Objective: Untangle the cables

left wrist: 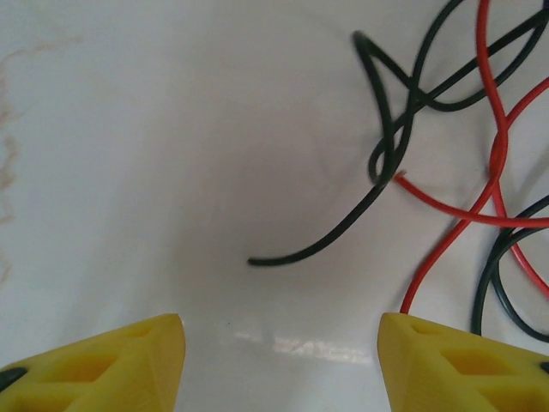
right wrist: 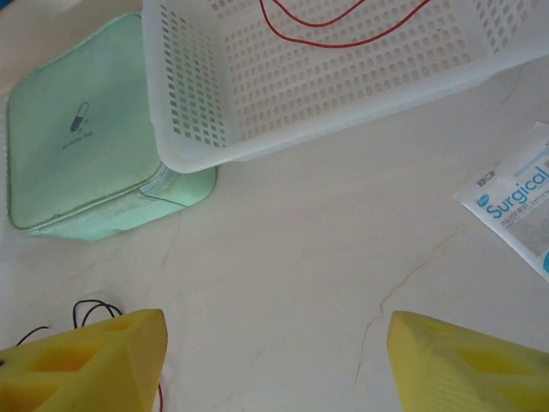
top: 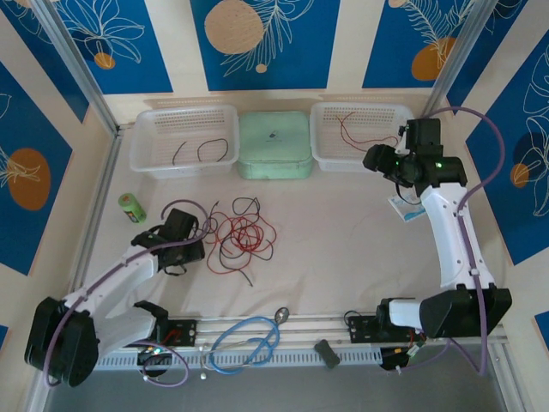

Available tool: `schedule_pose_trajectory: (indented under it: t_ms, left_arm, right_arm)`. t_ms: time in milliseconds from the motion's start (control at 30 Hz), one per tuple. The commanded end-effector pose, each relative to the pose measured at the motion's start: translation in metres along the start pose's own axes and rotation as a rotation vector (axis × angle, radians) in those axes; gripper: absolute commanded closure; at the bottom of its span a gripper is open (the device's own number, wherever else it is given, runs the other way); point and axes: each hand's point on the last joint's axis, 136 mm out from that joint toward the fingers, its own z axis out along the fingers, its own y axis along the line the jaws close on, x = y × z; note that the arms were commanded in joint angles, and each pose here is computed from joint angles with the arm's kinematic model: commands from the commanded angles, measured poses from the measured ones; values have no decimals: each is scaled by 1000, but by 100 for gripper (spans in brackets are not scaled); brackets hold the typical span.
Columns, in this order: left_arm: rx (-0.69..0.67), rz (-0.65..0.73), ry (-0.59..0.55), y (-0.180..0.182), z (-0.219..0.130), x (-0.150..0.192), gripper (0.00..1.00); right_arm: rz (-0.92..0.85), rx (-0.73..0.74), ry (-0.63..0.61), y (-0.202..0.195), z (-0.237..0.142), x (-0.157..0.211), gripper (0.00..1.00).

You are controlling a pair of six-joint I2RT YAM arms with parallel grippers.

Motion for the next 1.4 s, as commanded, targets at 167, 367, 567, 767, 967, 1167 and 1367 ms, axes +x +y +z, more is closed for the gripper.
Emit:
schedule_pose_trajectory:
  t_ms: [167, 367, 567, 767, 967, 1167, 1367]
  left_arm:
    - [-35, 98, 17, -6, 17, -25, 38]
    - [-22, 120, 130, -13, 39, -18, 39]
    - [18, 118, 243, -22, 52, -2, 54]
    - [59, 84, 242, -26, 46, 4, 85]
    - [91, 71, 215, -29, 31, 2, 96]
    - [137, 77, 180, -38, 13, -8, 98]
    - [132, 74, 192, -35, 12, -3, 81]
  right_arm:
    - [15, -43, -14, 5, -19, 9, 31]
    - [11, -41, -23, 4, -25, 11, 31]
    - [14, -41, -40, 0, -33, 10, 31]
    - [27, -46, -60, -4, -41, 7, 31]
    - [37, -54, -64, -6, -43, 6, 31]
    - [41, -65, -65, -5, -45, 7, 31]
    - [44, -75, -66, -4, -47, 7, 31]
